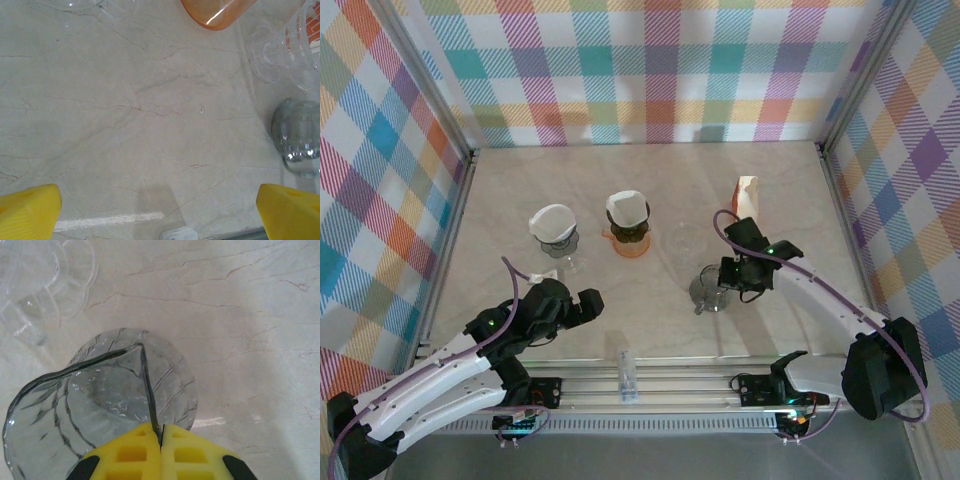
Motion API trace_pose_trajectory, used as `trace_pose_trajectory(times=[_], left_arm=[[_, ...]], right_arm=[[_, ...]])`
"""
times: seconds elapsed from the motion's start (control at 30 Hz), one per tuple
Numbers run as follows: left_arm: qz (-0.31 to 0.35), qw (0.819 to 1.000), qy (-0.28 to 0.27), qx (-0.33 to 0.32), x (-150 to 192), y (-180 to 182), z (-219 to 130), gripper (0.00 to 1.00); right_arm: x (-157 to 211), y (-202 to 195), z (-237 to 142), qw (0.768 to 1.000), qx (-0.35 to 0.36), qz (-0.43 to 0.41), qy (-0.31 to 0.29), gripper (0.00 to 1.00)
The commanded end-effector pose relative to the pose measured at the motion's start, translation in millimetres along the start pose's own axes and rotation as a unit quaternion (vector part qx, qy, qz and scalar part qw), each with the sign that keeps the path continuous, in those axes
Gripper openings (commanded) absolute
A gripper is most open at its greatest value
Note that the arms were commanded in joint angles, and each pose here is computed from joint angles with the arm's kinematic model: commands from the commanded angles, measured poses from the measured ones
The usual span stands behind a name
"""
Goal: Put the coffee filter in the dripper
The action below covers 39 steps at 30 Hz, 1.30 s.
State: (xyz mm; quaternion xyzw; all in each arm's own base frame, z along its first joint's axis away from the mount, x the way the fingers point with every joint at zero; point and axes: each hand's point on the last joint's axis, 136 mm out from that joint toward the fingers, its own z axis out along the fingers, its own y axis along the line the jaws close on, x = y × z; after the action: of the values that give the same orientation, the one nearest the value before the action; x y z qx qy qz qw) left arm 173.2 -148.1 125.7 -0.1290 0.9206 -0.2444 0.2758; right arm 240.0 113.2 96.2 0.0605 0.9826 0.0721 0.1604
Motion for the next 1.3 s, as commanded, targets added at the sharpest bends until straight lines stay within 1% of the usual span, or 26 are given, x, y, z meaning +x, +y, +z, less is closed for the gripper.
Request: trace_pose_trajectory(times=[0.0,0.17,0.33,0.5,0.6,0.73,0.9,0.93,0.97,1.03,1.1,1.17,1.27], left_arm=[[-0.006,1.0,-0.008,-0.007,-4.0,3.2,-2.1,1.0],[-0.005,1.0,-0.007,-0.01,-3.2,4.3,-1.1,1.0],[-0.007,1.0,-0.008,-0.011,-3.5,4.8,-0.8,1.0],[-0.009,1.0,-0.006,-0.015,-2.4,7.1,-0.9,1.0],[-0.009,1.0,-0.004,-0.019,-1.1,9.5,-1.7,1.0],[-0.01,1.0,-0.006,-0.02,-1.0,11.6,-3.0,1.0],[-0.017,1.0,-0.005,-0.022,1.6,15.9,-2.5,1.0],[-0.019,1.0,-0.004,-0.022,2.5,16.5,-2.3,1.0],[-0.02,1.0,-0.003,-0.023,3.2,17.5,-1.7,1.0],[-0.023,0.999,-0.001,-0.024,4.8,18.9,-0.8,1.0],[-0.025,0.999,0.001,-0.026,6.3,20.7,0.3,1.0],[-0.025,0.999,0.001,-0.027,6.7,21.5,0.3,1.0],[-0.026,0.999,0.0,-0.029,6.8,23.1,-0.5,1.0]], right_arm=[[6.0,7.3,-9.8,0.999,-0.018,-0.031,0.022,0.0],[15.7,27.4,-22.8,0.995,-0.028,-0.086,0.029,0.0],[18.5,68.6,-30.8,0.988,-0.035,-0.148,0.015,0.0],[22.8,113.7,-24.5,0.977,-0.039,-0.207,0.013,0.0],[26.7,134.2,-15.7,0.973,-0.046,-0.225,0.019,0.0],[33.2,151.5,-6.9,0.969,-0.055,-0.24,0.024,0.0],[41.0,155.7,0.9,0.968,-0.057,-0.244,0.029,0.01],[41.0,155.0,1.0,0.968,-0.056,-0.242,0.029,0.03],[41.3,153.8,0.4,0.969,-0.056,-0.241,0.027,0.1],[40.2,150.4,-2.6,0.969,-0.054,-0.239,0.02,0.27],[37.6,145.3,-6.8,0.971,-0.049,-0.234,0.012,0.39],[34.1,140.9,-12.3,0.972,-0.042,-0.232,0.0,0.44],[24.3,132.9,-23.8,0.973,-0.038,-0.226,-0.031,0.48]])
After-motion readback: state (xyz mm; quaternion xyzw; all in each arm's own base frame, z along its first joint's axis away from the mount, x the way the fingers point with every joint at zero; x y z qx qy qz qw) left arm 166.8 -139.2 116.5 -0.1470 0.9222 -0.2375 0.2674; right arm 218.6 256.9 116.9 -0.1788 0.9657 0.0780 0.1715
